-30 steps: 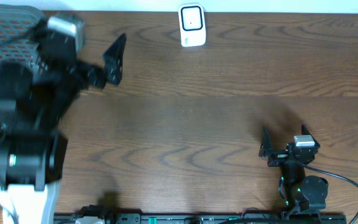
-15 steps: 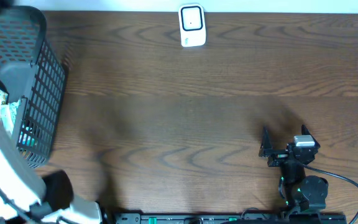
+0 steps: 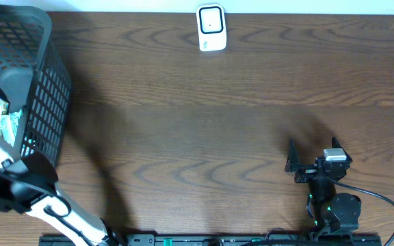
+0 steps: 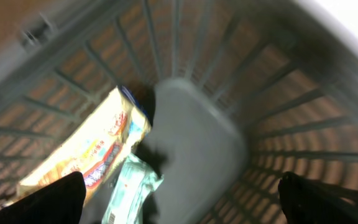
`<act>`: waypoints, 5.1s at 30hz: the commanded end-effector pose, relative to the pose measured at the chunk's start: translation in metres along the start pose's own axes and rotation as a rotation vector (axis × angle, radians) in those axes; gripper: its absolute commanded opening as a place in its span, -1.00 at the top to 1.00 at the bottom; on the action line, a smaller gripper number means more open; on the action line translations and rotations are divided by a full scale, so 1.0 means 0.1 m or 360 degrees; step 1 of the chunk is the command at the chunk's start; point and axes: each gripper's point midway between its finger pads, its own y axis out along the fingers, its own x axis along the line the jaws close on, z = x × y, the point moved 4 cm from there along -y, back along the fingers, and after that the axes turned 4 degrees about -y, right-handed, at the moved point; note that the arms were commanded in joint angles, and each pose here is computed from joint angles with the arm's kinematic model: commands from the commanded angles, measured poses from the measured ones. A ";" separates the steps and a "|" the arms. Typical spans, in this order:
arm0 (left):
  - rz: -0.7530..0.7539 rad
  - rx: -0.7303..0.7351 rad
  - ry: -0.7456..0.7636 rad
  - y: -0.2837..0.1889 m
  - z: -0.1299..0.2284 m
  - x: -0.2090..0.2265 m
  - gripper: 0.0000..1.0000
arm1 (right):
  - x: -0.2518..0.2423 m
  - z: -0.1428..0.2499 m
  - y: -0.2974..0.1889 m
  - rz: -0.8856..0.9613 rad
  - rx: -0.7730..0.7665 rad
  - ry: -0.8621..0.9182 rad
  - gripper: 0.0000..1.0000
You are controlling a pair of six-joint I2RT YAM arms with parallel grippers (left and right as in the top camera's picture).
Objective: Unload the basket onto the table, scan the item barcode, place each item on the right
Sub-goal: 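Lower the left gripper into the basket and grasp the green snack bag, then lift the green bag out and carry it toward the white scanner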
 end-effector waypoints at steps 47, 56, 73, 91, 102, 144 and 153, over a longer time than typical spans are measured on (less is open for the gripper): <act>-0.0610 0.1136 -0.0202 1.73 1.55 0.95 -1.00 | 0.01 0.01 0.00 -0.0007 0.0001 0.0011 -0.98; -0.0504 0.1180 -0.0247 1.75 1.60 0.86 -0.79 | 0.01 0.01 0.00 -0.0007 0.0001 0.0011 -0.99; -0.0474 0.1168 -0.0260 1.82 1.64 0.84 0.08 | 0.01 0.01 0.00 -0.0007 0.0001 0.0011 -0.99; 0.0127 0.0568 -0.0372 0.56 0.61 0.28 0.21 | 0.01 0.01 0.00 -0.0007 0.0001 0.0011 -0.99; -0.0118 0.0703 -0.0326 0.70 0.85 0.49 -0.63 | 0.01 0.01 0.00 -0.0007 0.0001 0.0011 -0.99; -0.0134 0.0894 -0.0284 1.91 1.74 0.48 0.56 | 0.01 0.01 0.00 -0.0007 0.0001 0.0011 -0.98; -0.0010 0.0639 -0.0307 1.37 1.22 0.36 0.71 | 0.01 0.01 0.00 -0.0007 0.0001 0.0011 -0.99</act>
